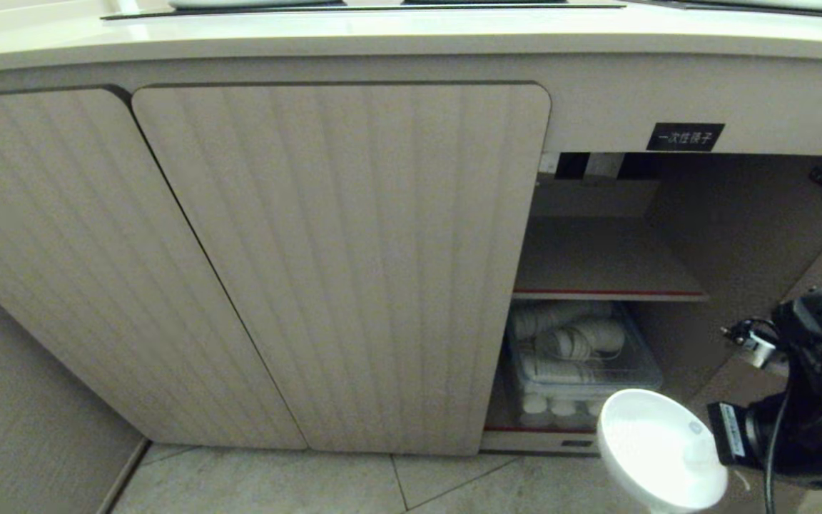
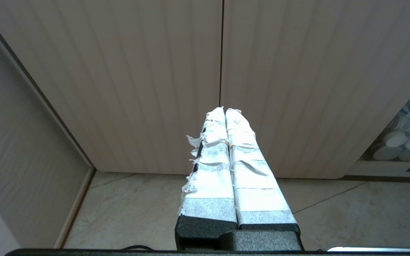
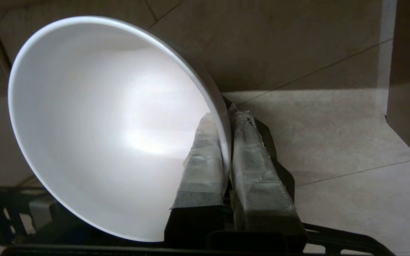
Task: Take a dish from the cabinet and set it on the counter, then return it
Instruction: Put it back into the cabinet
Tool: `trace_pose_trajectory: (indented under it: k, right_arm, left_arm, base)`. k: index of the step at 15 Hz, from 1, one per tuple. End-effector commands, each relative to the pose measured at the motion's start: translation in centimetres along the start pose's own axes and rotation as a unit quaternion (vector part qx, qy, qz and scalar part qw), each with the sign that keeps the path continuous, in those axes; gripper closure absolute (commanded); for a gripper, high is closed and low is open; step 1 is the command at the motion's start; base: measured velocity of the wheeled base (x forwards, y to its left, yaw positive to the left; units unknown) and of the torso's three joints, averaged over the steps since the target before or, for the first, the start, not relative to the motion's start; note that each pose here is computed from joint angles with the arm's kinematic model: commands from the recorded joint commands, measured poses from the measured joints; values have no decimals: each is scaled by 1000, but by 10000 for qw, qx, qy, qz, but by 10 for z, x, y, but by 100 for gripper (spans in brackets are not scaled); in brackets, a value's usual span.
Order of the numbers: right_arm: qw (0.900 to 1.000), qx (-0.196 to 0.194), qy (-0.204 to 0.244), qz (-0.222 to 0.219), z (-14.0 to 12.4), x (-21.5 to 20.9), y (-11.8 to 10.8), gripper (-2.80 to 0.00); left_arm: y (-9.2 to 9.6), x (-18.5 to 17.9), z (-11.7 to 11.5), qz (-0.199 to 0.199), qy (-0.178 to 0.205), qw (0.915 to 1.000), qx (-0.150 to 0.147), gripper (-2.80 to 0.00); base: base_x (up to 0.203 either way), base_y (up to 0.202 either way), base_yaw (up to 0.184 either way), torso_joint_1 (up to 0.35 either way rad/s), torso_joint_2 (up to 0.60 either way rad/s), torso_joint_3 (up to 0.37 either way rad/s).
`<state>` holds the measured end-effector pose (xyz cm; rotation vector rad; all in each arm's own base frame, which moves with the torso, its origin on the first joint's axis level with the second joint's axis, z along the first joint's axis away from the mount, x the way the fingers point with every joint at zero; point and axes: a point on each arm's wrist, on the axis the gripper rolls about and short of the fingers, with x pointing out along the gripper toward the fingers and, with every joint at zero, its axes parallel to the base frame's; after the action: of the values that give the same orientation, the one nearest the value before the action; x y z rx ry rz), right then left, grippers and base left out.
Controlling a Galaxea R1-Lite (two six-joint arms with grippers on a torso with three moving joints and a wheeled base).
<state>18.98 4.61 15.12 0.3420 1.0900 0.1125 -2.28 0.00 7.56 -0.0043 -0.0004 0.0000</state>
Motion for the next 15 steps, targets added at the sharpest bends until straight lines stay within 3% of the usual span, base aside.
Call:
trace_pose_trajectory:
  k: [1, 15]
  right_arm:
    - [9997, 205, -19, -104, 14, 6, -5, 0]
    - [9945, 869, -456, -354, 59, 12, -2, 0]
  left_arm:
    - [0, 0, 0, 0, 2, 10000, 1, 0]
    - [0, 0, 0, 0, 2, 10000, -2, 0]
  base:
    - [0, 0, 0, 0, 0, 0]
    - [0, 0, 0, 0, 0, 0]
